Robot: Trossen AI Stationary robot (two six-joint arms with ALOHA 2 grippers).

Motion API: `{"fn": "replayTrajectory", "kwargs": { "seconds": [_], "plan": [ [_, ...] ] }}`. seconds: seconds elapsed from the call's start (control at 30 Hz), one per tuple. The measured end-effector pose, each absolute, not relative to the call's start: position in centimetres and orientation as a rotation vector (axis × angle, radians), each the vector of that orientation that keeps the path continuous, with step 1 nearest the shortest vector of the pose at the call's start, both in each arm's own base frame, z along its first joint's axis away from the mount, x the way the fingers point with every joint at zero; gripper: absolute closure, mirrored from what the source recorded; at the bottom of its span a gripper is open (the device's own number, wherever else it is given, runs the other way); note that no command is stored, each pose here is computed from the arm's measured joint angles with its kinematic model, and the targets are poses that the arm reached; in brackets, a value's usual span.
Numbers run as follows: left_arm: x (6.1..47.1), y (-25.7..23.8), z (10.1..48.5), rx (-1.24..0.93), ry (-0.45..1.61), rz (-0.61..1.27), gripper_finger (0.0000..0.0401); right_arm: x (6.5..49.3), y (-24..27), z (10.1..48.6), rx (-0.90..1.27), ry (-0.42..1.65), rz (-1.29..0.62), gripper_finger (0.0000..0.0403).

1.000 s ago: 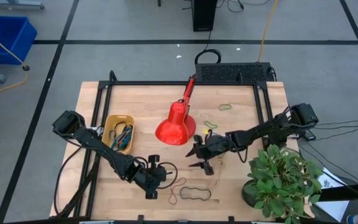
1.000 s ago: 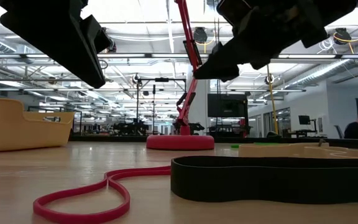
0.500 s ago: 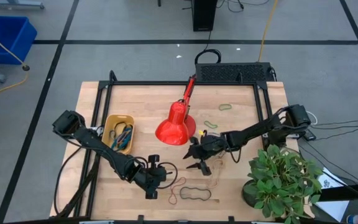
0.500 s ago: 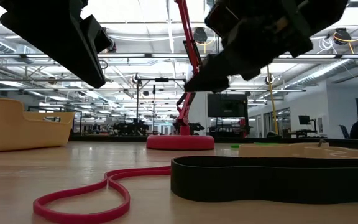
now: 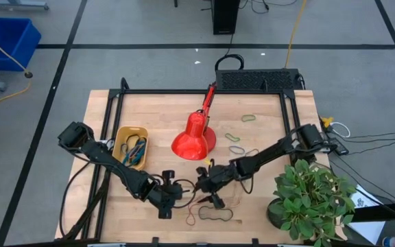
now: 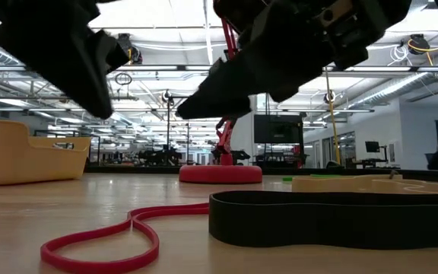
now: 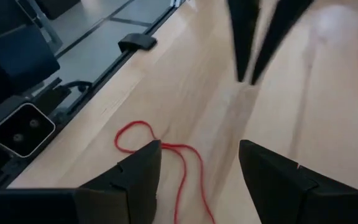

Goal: Pick and place rubber bands into bin
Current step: Put the red rubber band into the yellow bin

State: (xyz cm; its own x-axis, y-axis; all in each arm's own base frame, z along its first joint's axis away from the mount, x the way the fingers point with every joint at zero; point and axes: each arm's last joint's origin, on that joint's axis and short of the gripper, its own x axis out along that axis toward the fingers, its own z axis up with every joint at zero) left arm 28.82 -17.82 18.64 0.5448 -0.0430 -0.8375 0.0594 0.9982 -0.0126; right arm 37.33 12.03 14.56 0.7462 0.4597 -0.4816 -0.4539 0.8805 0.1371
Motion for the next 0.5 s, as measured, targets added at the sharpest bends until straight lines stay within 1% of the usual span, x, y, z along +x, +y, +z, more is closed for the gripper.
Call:
{"fn": "replayTrajectory", "kwargs": {
  "seconds": [0.2,0.37,0.5],
  "plan": [
    [28.3,-17.6,18.4,0.026,1.048,-0.037,0.0361,37.8,12.5,12.9,-0.102,0.556,0.322,0.0193],
    [28.4,-17.6,18.4,0.023,1.043,-0.041,0.0361,37.7,12.5,12.9,-0.057,0.580,0.299,0.0193],
    [28.4,-17.6,18.4,0.028,1.042,-0.044,0.0361,37.5,12.6,12.8,-0.098,0.590,0.315,0.0193]
  ]
}}
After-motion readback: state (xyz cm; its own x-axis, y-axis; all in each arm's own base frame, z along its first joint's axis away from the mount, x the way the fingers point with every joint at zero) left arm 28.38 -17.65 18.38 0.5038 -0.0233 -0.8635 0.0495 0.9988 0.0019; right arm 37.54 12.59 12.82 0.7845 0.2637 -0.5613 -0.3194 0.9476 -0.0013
